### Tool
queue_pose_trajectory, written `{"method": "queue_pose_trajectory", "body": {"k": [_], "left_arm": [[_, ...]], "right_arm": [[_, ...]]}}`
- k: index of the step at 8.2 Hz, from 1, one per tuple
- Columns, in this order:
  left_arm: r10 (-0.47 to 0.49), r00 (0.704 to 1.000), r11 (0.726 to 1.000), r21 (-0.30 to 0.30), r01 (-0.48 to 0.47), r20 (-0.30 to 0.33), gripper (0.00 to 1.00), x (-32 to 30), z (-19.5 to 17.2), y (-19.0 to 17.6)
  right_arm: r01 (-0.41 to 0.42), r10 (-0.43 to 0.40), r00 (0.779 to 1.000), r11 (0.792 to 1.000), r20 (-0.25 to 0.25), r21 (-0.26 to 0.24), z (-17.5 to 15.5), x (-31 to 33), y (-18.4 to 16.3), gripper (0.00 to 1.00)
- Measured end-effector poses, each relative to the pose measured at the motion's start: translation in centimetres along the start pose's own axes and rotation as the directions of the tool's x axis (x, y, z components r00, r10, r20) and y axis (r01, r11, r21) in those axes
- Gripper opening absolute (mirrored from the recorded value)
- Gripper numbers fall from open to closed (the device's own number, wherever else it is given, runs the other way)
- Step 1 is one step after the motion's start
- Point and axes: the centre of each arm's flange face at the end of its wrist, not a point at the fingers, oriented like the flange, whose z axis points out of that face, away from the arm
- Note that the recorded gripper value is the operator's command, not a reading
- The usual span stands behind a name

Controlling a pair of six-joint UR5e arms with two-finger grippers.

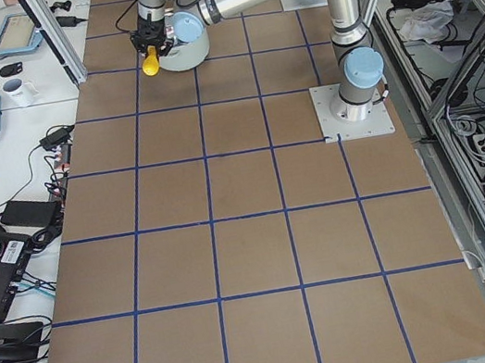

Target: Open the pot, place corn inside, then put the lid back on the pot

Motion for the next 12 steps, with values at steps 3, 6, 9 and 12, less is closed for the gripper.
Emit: {"method": "queue_pose_trajectory", "body": {"k": [3,6,9,12], "left_arm": [[0.013,0.999,0.999,-0.045,-0.016,-0.049,0.0,-1.6,-1.3,9.0],[0.062,0.995,0.994,-0.08,-0.068,-0.081,0.0,-3.2,-0.6,15.2],[0.073,0.996,0.993,-0.088,-0.078,-0.06,0.0,-4.0,1.3,17.6],[0.079,0.997,0.993,-0.085,-0.081,-0.021,0.36,-4.3,3.8,18.1]], "right_arm": [[0.144,-0.144,0.99,0.989,-0.011,-0.027,-1.3,9.7,1.1,0.15],[0.179,-0.179,0.984,0.983,0.002,-0.04,-0.4,11.4,1.0,0.15],[0.183,-0.182,0.983,0.982,0.014,-0.045,0.1,11.4,1.0,0.15],[0.181,-0.18,0.983,0.982,0.018,-0.045,0.1,11.3,1.0,0.15]]}}
